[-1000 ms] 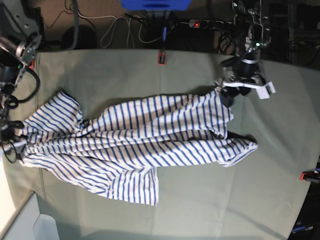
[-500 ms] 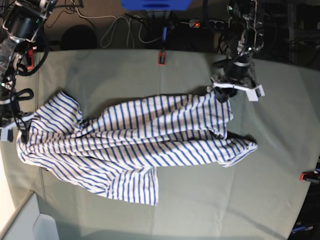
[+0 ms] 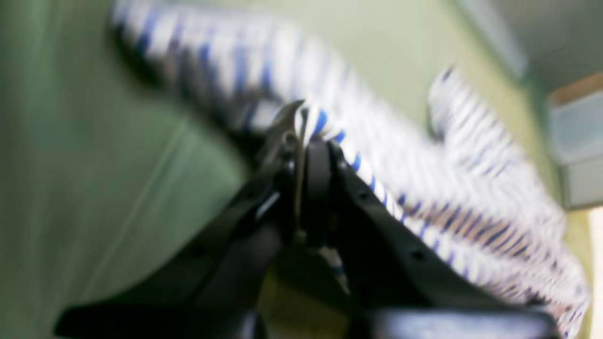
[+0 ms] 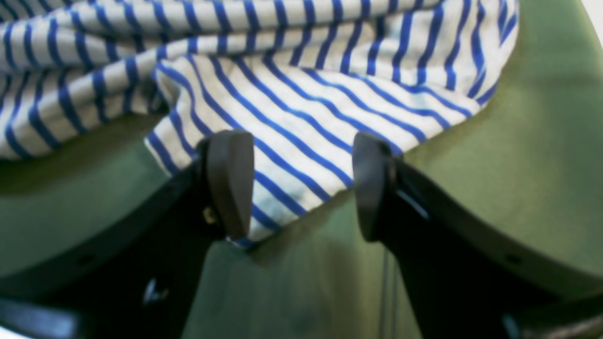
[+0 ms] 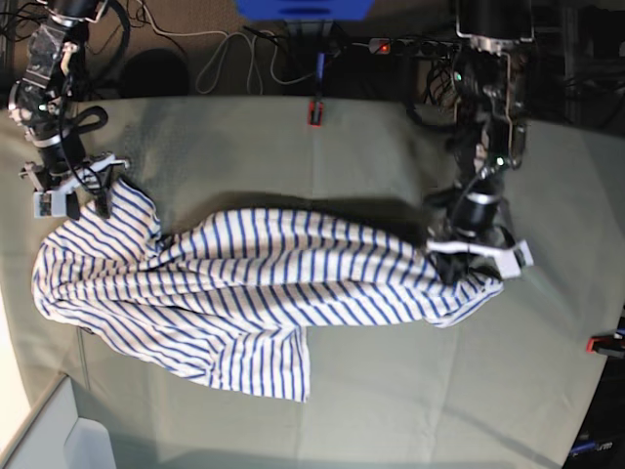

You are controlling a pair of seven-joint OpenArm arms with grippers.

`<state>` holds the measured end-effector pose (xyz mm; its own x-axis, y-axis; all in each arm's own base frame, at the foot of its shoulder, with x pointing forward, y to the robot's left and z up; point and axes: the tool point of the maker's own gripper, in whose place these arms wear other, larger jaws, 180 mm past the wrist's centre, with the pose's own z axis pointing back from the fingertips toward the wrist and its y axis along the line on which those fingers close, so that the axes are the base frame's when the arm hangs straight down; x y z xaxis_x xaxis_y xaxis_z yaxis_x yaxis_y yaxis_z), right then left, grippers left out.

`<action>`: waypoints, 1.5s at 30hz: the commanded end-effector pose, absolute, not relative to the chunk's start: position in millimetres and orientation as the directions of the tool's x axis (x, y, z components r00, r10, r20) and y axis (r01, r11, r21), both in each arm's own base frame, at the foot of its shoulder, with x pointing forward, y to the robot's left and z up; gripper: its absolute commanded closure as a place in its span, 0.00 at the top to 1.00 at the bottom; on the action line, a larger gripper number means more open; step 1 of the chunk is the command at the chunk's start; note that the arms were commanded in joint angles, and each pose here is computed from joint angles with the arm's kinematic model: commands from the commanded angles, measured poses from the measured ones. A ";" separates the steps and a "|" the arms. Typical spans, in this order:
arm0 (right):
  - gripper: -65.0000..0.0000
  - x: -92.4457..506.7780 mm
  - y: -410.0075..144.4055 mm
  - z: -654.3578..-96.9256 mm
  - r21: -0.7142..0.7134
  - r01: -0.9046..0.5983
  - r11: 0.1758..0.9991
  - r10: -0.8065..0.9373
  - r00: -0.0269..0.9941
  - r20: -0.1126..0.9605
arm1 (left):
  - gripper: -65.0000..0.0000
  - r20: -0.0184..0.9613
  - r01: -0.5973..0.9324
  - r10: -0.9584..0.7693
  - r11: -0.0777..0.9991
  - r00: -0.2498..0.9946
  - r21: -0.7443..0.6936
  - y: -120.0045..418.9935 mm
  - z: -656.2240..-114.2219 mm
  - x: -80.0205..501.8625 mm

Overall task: Layout the t-shirt on the table in an organized manner, then fold the t-shirt properly
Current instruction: 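Release and regrasp the shirt edges with both grippers to straighten it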

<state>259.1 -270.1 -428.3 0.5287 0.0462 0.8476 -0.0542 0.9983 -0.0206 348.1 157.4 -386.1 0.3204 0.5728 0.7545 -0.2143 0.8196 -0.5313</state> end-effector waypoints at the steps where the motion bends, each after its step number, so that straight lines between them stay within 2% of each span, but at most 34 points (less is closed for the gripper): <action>1: 0.52 268.6 -262.1 -420.1 -0.005 -0.084 0.996 0.046 0.490 0.871 | 0.00 0.786 -0.186 0.557 0.831 0.269 -0.524 165.6 -367.7 361.9; 4: 0.53 265.2 -249.5 -435.4 -0.028 -0.138 0.990 0.098 0.533 0.840 | 0.00 0.780 -0.204 0.560 0.828 0.281 -0.522 169.8 -376.3 377.3; 9: 0.62 268.0 -235.0 -452.8 -0.126 -0.221 0.967 0.234 0.577 0.783 | 0.01 0.769 -0.231 0.567 0.824 0.296 -0.518 176.7 -385.8 404.5; 11: 0.63 274.8 -231.3 -453.0 -0.140 -0.230 0.963 0.251 0.575 0.779 | 0.05 0.784 -0.231 0.554 0.832 0.282 -0.504 187.9 -378.9 413.4; 12: 0.63 277.1 -230.2 -452.3 -0.140 -0.230 0.963 0.250 0.572 0.781 | 0.11 0.788 -0.229 0.550 0.834 0.277 -0.502 189.9 -375.9 416.5; 16: 0.63 280.1 -227.3 -451.8 -0.137 -0.233 0.963 0.249 0.568 0.784 | 0.47 0.794 -0.223 0.547 0.836 0.265 -0.501 192.0 -370.6 420.2; 18: 0.63 280.3 -227.2 -452.4 -0.136 -0.233 0.963 0.248 0.569 0.784 | 0.61 0.802 -0.208 0.543 0.839 0.250 -0.503 191.5 -363.4 421.5; 20: 0.62 280.0 -227.2 -452.9 -0.135 -0.233 0.963 0.247 0.570 0.783 | 0.71 0.808 -0.193 0.539 0.841 0.238 -0.505 190.0 -356.3 421.0; 22: 0.61 280.1 -226.7 -452.9 -0.134 -0.234 0.963 0.248 0.570 0.783 | 0.76 0.808 -0.192 0.536 0.844 0.245 -0.501 188.5 -359.0 410.6; 25: 0.46 277.5 -228.2 -457.0 -0.130 -0.235 0.963 0.246 0.581 0.776 | 0.76 0.804 -0.200 0.531 0.847 0.269 -0.493 185.8 -371.1 383.9; 32: 0.00 270.0 -242.9 -477.1 -0.109 -0.223 0.969 0.230 0.634 0.738 | 0.77 0.768 -0.249 0.535 0.845 0.353 -0.474 182.6 -409.5 337.3; 40: 0.00 262.5 -281.7 -420.7 -0.251 -0.152 0.956 0.293 0.550 0.782 | 0.77 0.764 -0.246 0.529 0.849 0.371 -0.468 178.8 -411.8 315.1; 45: 0.00 243.9 -312.3 -392.6 -0.331 -0.085 0.940 0.324 0.537 0.779 | 0.77 0.744 -0.261 0.537 0.844 0.399 -0.469 173.2 -423.3 301.2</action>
<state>243.0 -308.6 -400.3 0.5549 0.3106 0.7717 -0.0799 0.9433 -0.3222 297.2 174.4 -431.5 0.4220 0.5368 0.7306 -0.2769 0.8437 -0.4599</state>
